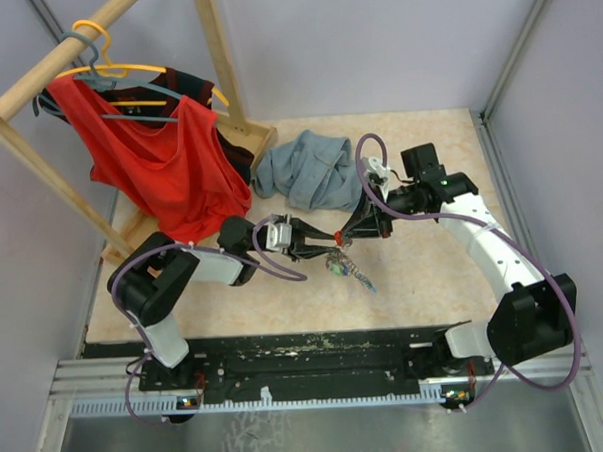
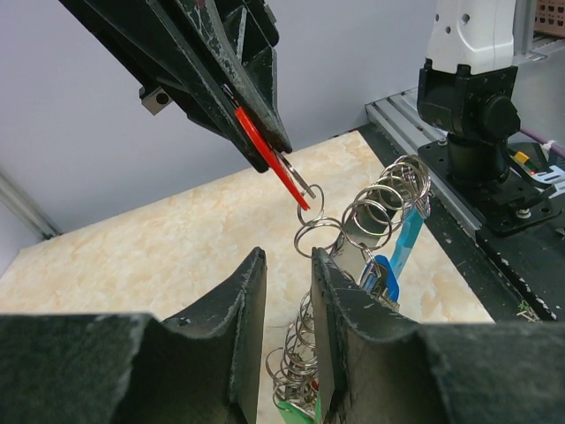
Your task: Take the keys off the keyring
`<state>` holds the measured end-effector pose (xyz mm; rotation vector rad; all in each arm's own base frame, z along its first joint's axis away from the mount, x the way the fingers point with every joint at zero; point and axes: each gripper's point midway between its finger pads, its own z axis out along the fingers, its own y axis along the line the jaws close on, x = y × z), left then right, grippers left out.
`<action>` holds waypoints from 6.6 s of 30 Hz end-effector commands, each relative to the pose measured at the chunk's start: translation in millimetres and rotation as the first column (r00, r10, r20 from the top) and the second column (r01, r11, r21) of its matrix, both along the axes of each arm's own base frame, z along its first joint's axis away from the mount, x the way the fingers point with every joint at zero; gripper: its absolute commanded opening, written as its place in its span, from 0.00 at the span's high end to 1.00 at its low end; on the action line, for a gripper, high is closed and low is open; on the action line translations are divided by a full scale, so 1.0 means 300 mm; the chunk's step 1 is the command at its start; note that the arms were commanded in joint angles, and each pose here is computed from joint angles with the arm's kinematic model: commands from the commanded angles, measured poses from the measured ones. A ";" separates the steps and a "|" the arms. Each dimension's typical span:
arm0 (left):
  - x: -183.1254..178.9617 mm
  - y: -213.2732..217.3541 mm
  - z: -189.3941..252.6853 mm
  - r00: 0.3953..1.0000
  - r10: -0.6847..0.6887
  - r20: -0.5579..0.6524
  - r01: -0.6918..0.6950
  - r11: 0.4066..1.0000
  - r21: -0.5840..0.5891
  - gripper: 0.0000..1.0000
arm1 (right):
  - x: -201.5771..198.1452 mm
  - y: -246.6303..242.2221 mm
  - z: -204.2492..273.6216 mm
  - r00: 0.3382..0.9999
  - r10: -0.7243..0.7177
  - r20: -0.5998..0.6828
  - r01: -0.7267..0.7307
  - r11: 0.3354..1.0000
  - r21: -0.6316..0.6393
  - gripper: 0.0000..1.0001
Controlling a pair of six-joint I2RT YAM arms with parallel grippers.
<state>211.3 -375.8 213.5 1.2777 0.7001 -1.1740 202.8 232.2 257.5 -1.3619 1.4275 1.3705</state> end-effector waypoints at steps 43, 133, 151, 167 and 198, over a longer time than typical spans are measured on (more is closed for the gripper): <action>0.060 0.007 0.005 0.965 0.112 -0.238 -0.116 0.993 -0.002 1.00 | -0.056 -0.001 0.108 0.969 0.076 0.234 -0.085 0.996 0.028 1.00; -0.040 0.072 0.205 0.987 0.015 -0.160 -0.046 0.980 -0.193 0.49 | -0.007 0.012 0.062 0.980 0.036 0.198 -0.033 0.999 -0.017 1.00; -0.042 0.002 0.239 0.978 0.036 -0.207 -0.084 0.971 -0.226 0.61 | 0.017 0.016 0.053 0.984 0.006 0.176 -0.002 1.000 -0.023 1.00; -0.012 -0.048 0.211 0.964 0.033 -0.263 -0.080 0.982 -0.173 0.74 | 0.019 0.022 0.052 0.984 -0.002 0.178 0.007 1.000 -0.030 1.00; 0.040 -0.040 0.140 0.933 0.102 -0.345 -0.156 0.979 -0.130 0.74 | 0.017 0.021 0.078 0.981 -0.009 0.193 0.013 1.000 -0.022 1.00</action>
